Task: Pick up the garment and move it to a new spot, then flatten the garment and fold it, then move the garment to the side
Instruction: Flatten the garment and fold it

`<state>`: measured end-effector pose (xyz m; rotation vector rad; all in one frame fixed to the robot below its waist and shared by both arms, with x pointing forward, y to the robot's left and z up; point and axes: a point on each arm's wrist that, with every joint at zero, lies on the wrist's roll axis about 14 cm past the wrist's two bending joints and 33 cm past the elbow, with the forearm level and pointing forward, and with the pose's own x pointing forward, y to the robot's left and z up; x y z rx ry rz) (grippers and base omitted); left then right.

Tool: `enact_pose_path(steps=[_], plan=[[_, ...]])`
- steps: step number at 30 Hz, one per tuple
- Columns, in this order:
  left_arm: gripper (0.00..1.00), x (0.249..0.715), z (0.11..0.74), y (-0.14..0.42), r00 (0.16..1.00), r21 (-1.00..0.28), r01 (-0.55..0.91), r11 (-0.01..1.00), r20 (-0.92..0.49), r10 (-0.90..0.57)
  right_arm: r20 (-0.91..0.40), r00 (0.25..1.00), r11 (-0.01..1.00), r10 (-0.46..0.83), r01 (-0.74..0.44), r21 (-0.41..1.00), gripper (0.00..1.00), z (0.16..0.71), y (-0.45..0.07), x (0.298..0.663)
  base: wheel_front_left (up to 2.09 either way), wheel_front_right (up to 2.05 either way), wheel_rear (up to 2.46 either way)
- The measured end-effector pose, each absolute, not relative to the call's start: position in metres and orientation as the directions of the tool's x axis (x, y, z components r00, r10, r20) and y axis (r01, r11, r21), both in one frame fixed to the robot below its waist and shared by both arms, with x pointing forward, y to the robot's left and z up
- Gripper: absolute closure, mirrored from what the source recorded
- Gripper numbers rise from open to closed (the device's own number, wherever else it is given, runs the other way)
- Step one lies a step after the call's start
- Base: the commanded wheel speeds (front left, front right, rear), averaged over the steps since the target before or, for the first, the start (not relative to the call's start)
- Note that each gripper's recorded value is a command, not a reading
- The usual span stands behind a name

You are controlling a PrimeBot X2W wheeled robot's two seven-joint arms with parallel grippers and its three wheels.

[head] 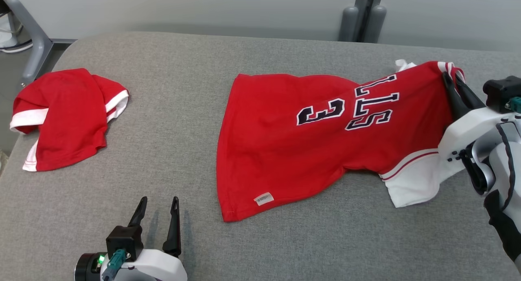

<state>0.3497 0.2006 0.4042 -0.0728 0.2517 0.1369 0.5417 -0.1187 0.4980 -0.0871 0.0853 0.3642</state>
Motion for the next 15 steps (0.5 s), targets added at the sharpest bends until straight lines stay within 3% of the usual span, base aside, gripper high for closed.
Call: enact_pose_path(steps=[1,2,10,15], plan=[[0.0,0.349,0.404,0.201,0.959,-0.056,-0.146,0.988,-0.253,0.127,-0.108,0.934,0.935,0.342,-0.35,-0.063,0.57,0.495,-0.12,0.543,0.0,0.0,0.0],[0.0,0.349,0.404,0.201,0.959,-0.057,-0.147,0.987,-0.254,0.128,-0.133,0.936,0.94,0.327,-0.337,-0.061,0.0,0.487,-0.124,0.542,0.0,0.0,0.0],[0.0,0.349,0.414,0.201,0.966,-0.06,-0.149,0.987,-0.222,0.133,-0.124,0.959,0.966,0.255,-0.259,-0.016,0.0,0.488,-0.138,0.533,0.0,0.0,0.0],[0.0,0.348,0.422,0.196,0.974,-0.063,-0.133,0.989,-0.195,0.118,-0.106,0.977,0.982,0.187,-0.185,0.029,0.0,0.479,-0.16,0.491,0.0,0.0,0.0]])
